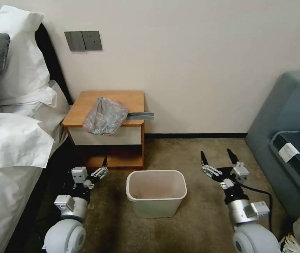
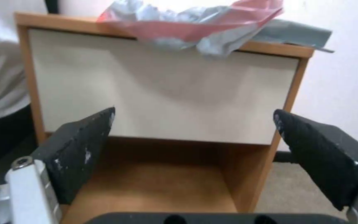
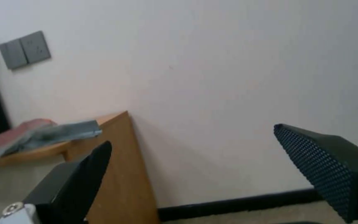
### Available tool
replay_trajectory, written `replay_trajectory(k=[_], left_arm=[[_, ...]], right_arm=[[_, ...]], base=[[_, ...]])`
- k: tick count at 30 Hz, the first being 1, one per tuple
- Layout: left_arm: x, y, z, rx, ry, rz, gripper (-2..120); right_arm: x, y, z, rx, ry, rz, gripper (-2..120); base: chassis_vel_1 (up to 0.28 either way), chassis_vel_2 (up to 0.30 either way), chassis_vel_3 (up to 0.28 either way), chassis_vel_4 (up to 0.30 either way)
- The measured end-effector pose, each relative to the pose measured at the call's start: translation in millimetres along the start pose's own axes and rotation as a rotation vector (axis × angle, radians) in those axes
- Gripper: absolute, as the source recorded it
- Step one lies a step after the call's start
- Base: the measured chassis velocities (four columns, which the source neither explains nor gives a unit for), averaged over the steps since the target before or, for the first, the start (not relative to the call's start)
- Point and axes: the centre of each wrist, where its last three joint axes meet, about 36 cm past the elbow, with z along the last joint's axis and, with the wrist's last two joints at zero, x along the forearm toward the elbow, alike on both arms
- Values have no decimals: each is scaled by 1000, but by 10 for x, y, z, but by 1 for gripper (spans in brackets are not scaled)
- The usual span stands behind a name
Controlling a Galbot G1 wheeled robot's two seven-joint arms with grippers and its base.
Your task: Pick up the garbage bag from the table and place it over the trash can.
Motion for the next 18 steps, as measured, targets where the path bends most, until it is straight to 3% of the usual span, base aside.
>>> replay_trajectory(k=[7, 13, 18], left_arm=[[-9, 79, -48, -19, -37, -13, 100], [-9, 138, -54, -23, -56, -46, 99], [22, 206, -52, -35, -55, -69, 99]], right_arm=[[-371, 159, 131, -170, 53, -57, 100], [-959, 400, 221, -415, 101, -132, 100], [-1333, 556, 280, -566, 148, -124, 100]], base=[[0, 0, 0, 0], [0, 0, 0, 0], [0, 0, 0, 0]])
